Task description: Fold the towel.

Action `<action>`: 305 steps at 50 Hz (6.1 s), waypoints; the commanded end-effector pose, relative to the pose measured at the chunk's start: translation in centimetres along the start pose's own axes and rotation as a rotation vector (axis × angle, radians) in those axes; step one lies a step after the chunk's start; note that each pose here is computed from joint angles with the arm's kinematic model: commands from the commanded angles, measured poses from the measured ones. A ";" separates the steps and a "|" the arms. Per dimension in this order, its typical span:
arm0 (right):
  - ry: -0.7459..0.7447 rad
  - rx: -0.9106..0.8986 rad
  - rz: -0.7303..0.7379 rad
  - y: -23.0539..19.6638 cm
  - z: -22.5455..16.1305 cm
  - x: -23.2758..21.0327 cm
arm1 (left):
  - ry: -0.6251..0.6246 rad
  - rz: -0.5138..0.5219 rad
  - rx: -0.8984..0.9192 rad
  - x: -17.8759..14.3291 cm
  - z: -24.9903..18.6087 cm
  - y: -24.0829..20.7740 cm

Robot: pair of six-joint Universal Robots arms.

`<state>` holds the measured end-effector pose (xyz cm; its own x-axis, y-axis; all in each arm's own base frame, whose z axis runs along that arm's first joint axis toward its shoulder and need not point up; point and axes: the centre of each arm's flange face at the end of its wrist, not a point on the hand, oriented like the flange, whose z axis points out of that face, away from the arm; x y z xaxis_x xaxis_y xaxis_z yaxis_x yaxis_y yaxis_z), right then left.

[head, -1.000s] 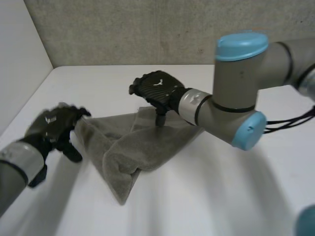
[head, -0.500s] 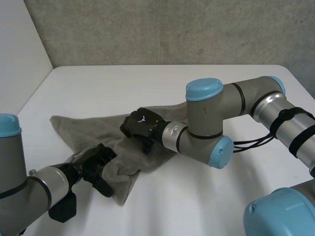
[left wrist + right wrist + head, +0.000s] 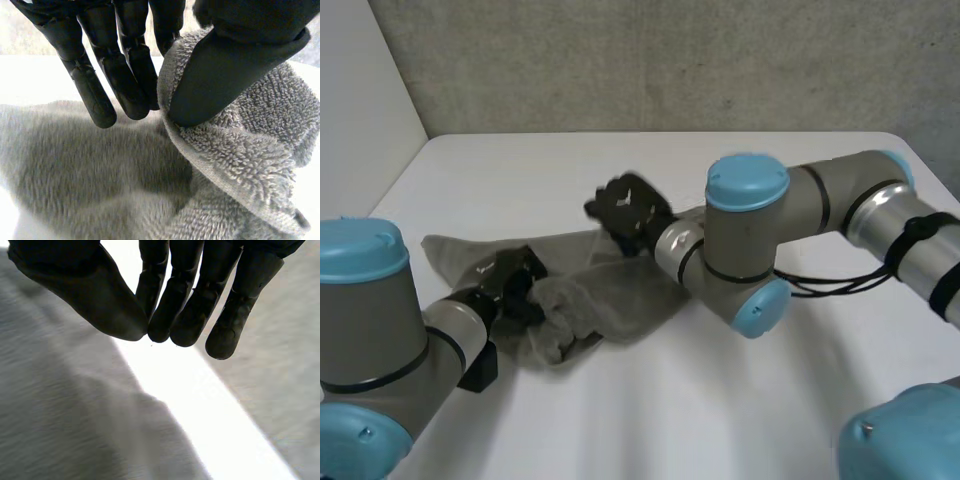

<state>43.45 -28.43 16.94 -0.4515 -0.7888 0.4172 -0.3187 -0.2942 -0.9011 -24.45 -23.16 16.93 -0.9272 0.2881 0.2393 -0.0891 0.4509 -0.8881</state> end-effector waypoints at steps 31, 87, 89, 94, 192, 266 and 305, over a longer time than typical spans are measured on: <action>-0.446 -0.103 0.253 1.7 -2.3 -5.5 | 0.174 0.251 -0.021 4.2 -7.7 0.4; -0.048 -0.376 0.129 -0.6 -14.0 -0.1 | 0.104 0.630 0.158 0.7 1.6 -1.9; -0.039 -0.372 0.143 -0.6 -14.0 0.0 | 0.105 0.631 0.168 0.8 1.4 -2.1; 0.054 -0.314 0.170 -0.3 -13.9 2.1 | 0.109 0.631 0.176 1.0 1.1 -2.2; 0.171 -0.208 0.363 1.5 -17.8 7.7 | 0.131 0.416 0.124 0.2 4.6 2.6; 0.356 0.022 -0.154 -7.0 -13.2 13.3 | 0.003 0.661 0.866 0.4 3.4 -15.6; 0.234 -0.223 0.117 2.1 -14.5 10.6 | 0.031 0.835 0.384 -3.0 5.3 -1.2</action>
<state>26.68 -28.41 19.62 -0.6499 -0.6509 0.3924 -0.4653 -0.0676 -0.8826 -23.50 -29.45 15.47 -0.7375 0.4109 -0.5359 0.4839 -0.2320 -0.8438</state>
